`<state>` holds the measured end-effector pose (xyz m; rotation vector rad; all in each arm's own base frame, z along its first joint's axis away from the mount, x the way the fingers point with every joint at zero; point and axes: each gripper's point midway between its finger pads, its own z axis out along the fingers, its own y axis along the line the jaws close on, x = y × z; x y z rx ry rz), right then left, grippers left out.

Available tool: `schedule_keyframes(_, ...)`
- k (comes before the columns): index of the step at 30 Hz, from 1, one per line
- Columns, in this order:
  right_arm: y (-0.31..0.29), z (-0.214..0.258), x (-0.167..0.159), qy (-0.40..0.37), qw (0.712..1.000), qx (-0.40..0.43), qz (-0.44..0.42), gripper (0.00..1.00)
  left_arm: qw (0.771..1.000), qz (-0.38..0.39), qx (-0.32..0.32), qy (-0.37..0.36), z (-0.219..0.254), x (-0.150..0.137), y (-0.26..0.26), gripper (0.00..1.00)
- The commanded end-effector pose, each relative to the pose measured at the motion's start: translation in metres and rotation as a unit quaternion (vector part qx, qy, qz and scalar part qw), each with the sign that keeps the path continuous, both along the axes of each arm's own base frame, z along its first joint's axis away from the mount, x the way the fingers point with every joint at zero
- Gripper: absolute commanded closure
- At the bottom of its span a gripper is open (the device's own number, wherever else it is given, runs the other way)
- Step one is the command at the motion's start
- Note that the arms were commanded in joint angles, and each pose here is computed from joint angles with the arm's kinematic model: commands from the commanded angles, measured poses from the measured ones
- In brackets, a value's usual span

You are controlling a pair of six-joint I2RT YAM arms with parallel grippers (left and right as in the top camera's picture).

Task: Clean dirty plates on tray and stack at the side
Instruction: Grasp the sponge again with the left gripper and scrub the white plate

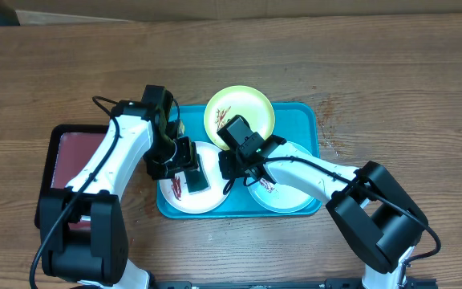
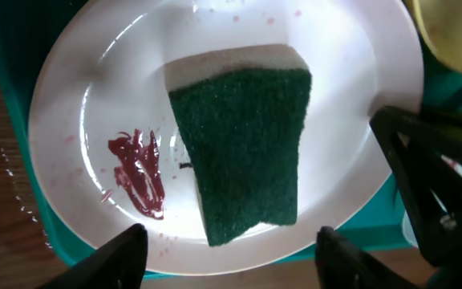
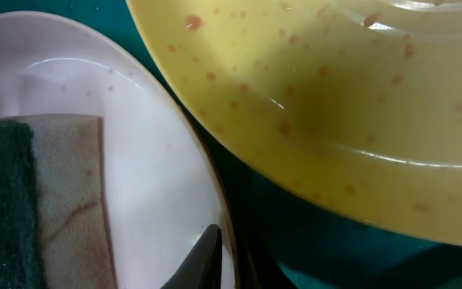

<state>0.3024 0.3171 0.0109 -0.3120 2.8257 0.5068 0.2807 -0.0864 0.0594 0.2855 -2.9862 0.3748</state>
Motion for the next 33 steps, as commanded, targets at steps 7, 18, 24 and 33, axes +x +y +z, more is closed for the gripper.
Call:
schedule_keyframes(7,0.001,-0.002,-0.003,0.003,1.0,0.003,0.003,0.89,0.999,0.052,-0.006,-0.01,-0.019,0.006,-0.007,0.33)
schedule_keyframes(18,0.001,-0.002,-0.003,0.004,1.0,0.002,0.003,0.89,0.993,0.082,0.075,-0.028,-0.028,0.009,-0.003,0.38)
schedule_keyframes(24,0.0,-0.003,-0.004,0.006,1.0,0.0,0.003,0.89,0.992,0.092,0.08,-0.032,-0.037,0.007,0.0,0.35)
schedule_keyframes(33,0.0,-0.003,-0.003,0.004,1.0,0.0,0.002,0.88,0.992,0.092,0.075,-0.036,-0.038,0.009,-0.003,0.48)
